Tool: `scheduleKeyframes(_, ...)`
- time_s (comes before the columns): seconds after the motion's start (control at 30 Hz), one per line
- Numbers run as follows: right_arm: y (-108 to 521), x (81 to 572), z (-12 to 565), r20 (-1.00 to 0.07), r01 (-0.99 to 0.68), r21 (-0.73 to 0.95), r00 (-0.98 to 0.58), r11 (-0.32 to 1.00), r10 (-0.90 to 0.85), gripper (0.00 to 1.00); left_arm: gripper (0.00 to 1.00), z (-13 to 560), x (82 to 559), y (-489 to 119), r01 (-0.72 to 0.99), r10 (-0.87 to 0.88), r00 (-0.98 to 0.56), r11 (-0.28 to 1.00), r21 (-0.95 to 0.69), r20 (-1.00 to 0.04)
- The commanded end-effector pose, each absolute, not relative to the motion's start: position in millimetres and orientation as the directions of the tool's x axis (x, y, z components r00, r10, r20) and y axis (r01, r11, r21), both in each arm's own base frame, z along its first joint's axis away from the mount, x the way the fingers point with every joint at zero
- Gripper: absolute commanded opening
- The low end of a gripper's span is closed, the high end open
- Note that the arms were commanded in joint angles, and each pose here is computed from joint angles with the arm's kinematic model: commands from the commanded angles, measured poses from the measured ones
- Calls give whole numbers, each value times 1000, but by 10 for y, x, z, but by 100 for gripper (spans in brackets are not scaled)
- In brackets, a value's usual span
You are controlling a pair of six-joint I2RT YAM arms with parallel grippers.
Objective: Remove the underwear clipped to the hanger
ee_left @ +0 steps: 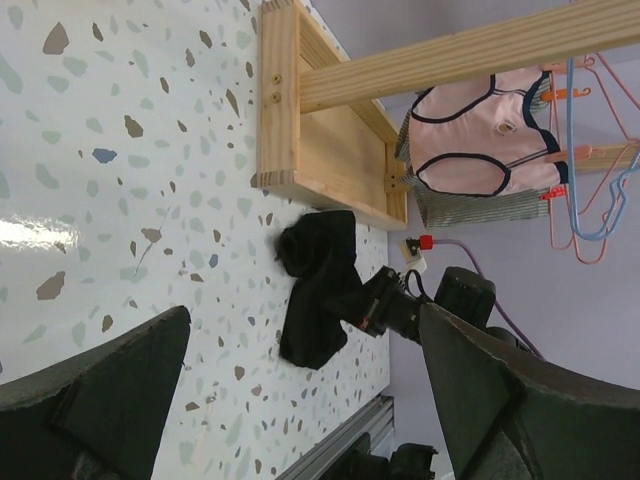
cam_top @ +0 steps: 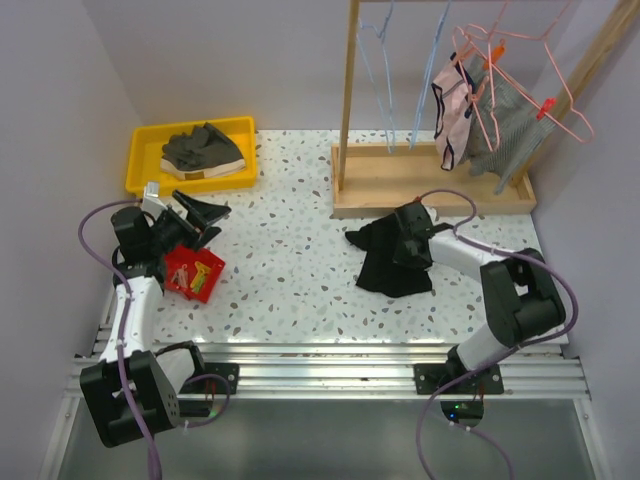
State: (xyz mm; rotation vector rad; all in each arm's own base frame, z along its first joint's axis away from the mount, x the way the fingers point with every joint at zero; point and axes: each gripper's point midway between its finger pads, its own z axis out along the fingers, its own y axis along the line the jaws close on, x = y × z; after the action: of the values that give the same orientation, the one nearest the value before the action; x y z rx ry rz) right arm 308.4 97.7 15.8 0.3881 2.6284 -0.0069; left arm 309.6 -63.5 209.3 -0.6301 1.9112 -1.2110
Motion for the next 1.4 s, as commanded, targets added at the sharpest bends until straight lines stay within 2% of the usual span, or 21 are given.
scheduleKeyframes(0.0, 1353, 2727, 171, -385, 150, 202, -897, 968, 219, 0, 100, 2295, 3081, -690, 63, -726, -582, 409, -910, -367)
scheduleKeyframes(0.07, 1508, 2618, 388, -416, 64, 268, -892, 961, 175, 0, 100, 2362, 3098, -693, 78, -722, -581, 411, -908, -377)
scheduleKeyframes(0.2, 2255, 2268, 903, -435, -224, 487, -900, 844, 12, 0, 100, 2505, 3135, -714, 101, -722, -588, 383, -918, -366)
scheduleKeyframes(0.27, 2522, 2254, 1173, -464, -309, 527, -885, 792, -36, 0, 100, 2641, 3202, -703, 117, -728, -581, 368, -923, -364)
scheduleKeyframes(0.37, 3068, 2203, 1522, -519, -461, 555, -842, 692, -145, 0, 100, 2922, 3318, -677, 170, -736, -560, 349, -922, -381)
scheduleKeyframes(0.4, 3215, 2233, 1434, -500, -476, 553, -846, 684, -184, 0, 100, 3074, 3352, -668, 202, -736, -545, 349, -915, -401)
scheduleKeyframes(0.47, 3613, 2309, 1726, -567, -578, 549, -788, 604, -239, 0, 100, 3256, 3421, -652, 244, -744, -522, 339, -908, -418)
scheduleKeyframes(0.5, 3758, 2380, 1499, -540, -590, 532, -789, 607, -294, 0, 100, 3400, 3450, -636, 275, -742, -503, 349, -896, -443)
scheduleKeyframes(0.53, 3973, 2515, 1750, -587, -627, 530, -757, 571, -287, 0, 100, 3425, 3495, -614, 275, -745, -497, 350, -895, -444)
scheduleKeyframes(0.6, 4262, 2659, 1523, -568, -639, 524, -755, 563, -328, 0, 100, 3569, 3543, -596, 307, -755, -471, 345, -887, -457)
scheduleKeyframes(0.63, 4475, 2848, 1777, -627, -670, 513, -719, 537, -299, 0, 100, 3598, 3550, -587, 314, -762, -463, 336, -888, -452)
scheduleKeyframes(0.8, 5074, 3624, 2098, -776, -713, 418, -602, 563, -186, 0, 100, 3733, 3503, -568, 341, -825, -421, 241, -909, -377)
scheduleKeyframes(0.83, 5207, 3801, 2543, -840, -739, 400, -532, 542, -106, 0, 100, 3799, 3458, -567, 365, -828, -400, 248, -897, -392)
scheduleKeyframes(0.9, 5279, 4180, 2487, -833, -673, 458, -553, 581, 17, 0, 100, 3826, 3412, -565, 373, -835, -381, 254, -893, -397)
scheduleKeyframes(0.93, 5319, 4377, 2757, -859, -679, 473, -497, 561, 124, 0, 100, 3862, 3351, -580, 381, -833, -373, 264, -886, -408)
scheduleKeyframes(1.0, 5363, 4669, 2732, -881, -670, 457, -433, 585, 191, 0, 100, 3873, 3308, -587, 378, -833, -367, 274, -884, -415)
scheduleKeyframes(1.03, 5405, 4758, 3124, -893, -704, 451, -353, 549, 280, 0, 100, 3890, 3261, -601, 378, -830, -364, 283, -881, -423)
scheduleKeyframes(1.07, 5426, 4913, 3004, -888, -700, 459, -342, 547, 308, 0, 100, 3893, 3245, -601, 377, -830, -359, 290, -880, -428)
scheduleKeyframes(1.17, 5379, 5057, 3500, -837, -775, 450, -193, 444, 511, 0, 100, 3865, 3221, -583, 355, -832, -342, 315, -880, -436)
scheduleKeyframes(1.23, 5293, 5151, 3680, -812, -771, 432, -107, 467, 574, 0, 100, 3819, 3216, -583, 344, -830, -345, 322, -882, -438)
scheduleKeyframes(1.37, 5140, 5332, 3680, -782, -760, 449, -79, 471, 618, 0, 100, 3677, 3259, -568, 310, -824, -357, 339, -888, -439)
